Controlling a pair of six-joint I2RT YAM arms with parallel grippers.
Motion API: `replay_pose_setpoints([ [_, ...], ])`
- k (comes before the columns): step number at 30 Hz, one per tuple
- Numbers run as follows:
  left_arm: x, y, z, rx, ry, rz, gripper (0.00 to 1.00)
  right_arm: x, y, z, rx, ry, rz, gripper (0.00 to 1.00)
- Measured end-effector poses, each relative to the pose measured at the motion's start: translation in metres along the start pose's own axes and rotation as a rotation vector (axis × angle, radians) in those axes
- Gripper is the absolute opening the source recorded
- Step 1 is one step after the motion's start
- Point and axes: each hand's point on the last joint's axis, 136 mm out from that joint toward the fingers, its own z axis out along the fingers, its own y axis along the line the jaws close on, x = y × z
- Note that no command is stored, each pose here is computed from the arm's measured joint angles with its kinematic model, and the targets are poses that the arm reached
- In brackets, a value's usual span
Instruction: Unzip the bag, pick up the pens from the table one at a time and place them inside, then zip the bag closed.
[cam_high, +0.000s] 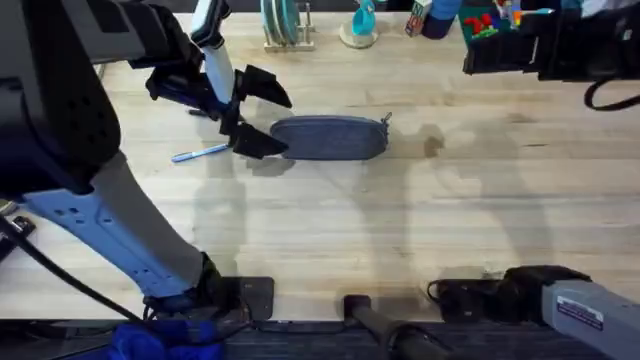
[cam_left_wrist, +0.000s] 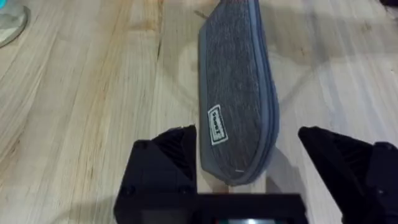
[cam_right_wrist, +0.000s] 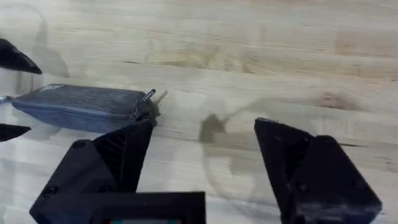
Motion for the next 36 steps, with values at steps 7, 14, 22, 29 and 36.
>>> replay_pose_setpoints([
  [7,0.0001,0.0000,0.0000,0.000,0.000,0.002,0.994,0.0001,0.0000,0.0000,0.000,0.000,0.000,0.996],
  [14,0.0005,-0.0002,0.0000,0.001,0.003,0.003,0.494,0.0000,0.0000,0.0000,0.000,0.000,0.000,0.996],
  [22,0.0017,-0.0007,0.0004,0.004,0.012,0.008,0.045,0.0003,0.0000,0.0000,0.000,0.001,0.000,0.996],
  [29,0.0018,-0.0007,0.0004,0.004,0.012,0.008,0.044,0.0004,0.0000,0.0000,0.000,0.002,0.000,0.996],
  [36,0.0019,-0.0008,0.0004,0.005,0.013,0.008,0.043,0.0003,0.0000,0.0000,0.000,0.001,0.000,0.996],
])
